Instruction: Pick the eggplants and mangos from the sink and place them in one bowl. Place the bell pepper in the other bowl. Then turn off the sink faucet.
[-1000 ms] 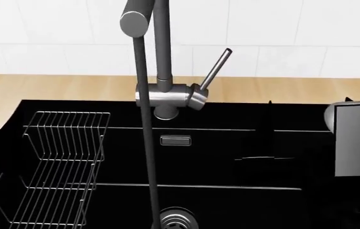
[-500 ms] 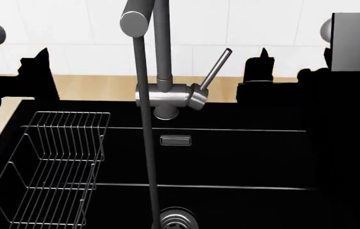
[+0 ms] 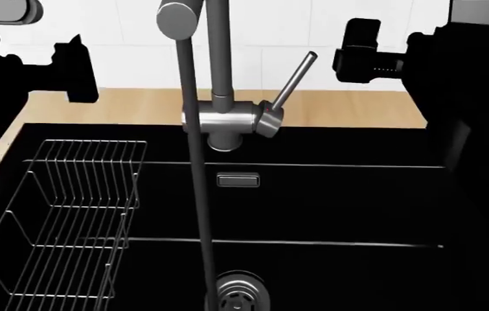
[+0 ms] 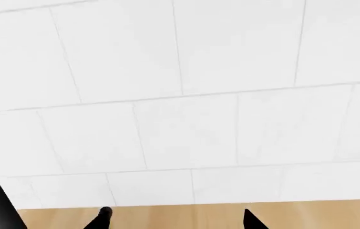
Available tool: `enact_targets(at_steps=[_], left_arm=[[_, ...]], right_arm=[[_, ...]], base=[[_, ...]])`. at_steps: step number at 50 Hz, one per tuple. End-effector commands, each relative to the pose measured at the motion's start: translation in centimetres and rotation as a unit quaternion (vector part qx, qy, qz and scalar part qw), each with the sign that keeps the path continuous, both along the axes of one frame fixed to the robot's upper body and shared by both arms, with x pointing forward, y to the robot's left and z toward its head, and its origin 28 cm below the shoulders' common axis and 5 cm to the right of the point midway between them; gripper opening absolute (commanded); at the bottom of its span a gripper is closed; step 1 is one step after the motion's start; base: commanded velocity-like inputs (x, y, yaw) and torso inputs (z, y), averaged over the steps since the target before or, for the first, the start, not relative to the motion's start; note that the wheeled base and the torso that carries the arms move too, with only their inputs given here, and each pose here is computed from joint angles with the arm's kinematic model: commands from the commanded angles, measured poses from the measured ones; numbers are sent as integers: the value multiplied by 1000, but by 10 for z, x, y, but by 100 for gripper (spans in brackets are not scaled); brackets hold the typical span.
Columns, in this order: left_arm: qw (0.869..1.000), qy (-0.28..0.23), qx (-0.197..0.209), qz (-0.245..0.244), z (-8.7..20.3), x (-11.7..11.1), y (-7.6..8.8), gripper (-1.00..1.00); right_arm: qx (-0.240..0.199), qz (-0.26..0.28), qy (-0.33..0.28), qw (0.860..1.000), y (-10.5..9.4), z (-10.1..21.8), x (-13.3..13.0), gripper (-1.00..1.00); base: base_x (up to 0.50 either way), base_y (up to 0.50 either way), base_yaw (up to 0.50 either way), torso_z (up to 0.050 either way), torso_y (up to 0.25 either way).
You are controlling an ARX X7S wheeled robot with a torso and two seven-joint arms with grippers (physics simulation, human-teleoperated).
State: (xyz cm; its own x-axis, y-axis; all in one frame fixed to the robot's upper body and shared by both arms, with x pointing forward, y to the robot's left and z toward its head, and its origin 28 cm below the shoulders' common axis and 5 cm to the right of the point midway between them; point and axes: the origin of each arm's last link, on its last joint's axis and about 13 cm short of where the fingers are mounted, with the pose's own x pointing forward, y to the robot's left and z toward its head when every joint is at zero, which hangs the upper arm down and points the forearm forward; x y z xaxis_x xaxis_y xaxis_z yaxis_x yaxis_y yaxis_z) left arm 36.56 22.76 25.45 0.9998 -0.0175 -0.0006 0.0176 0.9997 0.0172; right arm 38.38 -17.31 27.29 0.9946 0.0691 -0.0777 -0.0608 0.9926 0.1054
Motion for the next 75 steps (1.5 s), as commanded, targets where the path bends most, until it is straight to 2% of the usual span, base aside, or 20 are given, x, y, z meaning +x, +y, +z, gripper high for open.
enact_targets(at_steps=[1, 19, 32, 33, 34, 46, 54, 63, 75], left_arm=[[1000, -3, -19, 4, 0, 2, 3, 100], [999, -36, -21, -5, 28, -13, 9, 100], [998, -52, -21, -12, 45, -19, 11, 100], [998, -51, -20, -12, 46, -19, 11, 100], [998, -46, -40, -11, 49, -20, 11, 100], [999, -33, -29, -13, 49, -26, 9, 100], [999, -24, -35, -10, 48, -26, 12, 100], [999, -19, -41, -13, 44, -26, 12, 100], [999, -19, -48, -15, 41, -26, 13, 100]], right_arm=[[-5, 4, 14, 1000, 2, 1, 14, 100], [-9, 6, 4, 1000, 3, 7, 16, 100], [0, 18, -7, 1000, 17, 26, 31, 100], [0, 19, -9, 1000, 17, 27, 32, 100], [-4, 22, -12, 1000, 19, 29, 32, 100], [-23, 46, -39, 998, 32, 50, 31, 100], [-16, 60, -24, 998, 40, 42, 39, 100], [0, 59, -41, 997, 48, 50, 48, 100], [-17, 95, -28, 995, 70, 48, 49, 100]], base=[[0, 0, 0, 7, -250], [0, 0, 0, 7, -250], [0, 0, 0, 7, -250], [0, 0, 0, 7, -104], [0, 0, 0, 0, 0], [0, 0, 0, 0, 0], [0, 0, 0, 0, 0], [0, 0, 0, 0, 0], [0, 0, 0, 0, 0]])
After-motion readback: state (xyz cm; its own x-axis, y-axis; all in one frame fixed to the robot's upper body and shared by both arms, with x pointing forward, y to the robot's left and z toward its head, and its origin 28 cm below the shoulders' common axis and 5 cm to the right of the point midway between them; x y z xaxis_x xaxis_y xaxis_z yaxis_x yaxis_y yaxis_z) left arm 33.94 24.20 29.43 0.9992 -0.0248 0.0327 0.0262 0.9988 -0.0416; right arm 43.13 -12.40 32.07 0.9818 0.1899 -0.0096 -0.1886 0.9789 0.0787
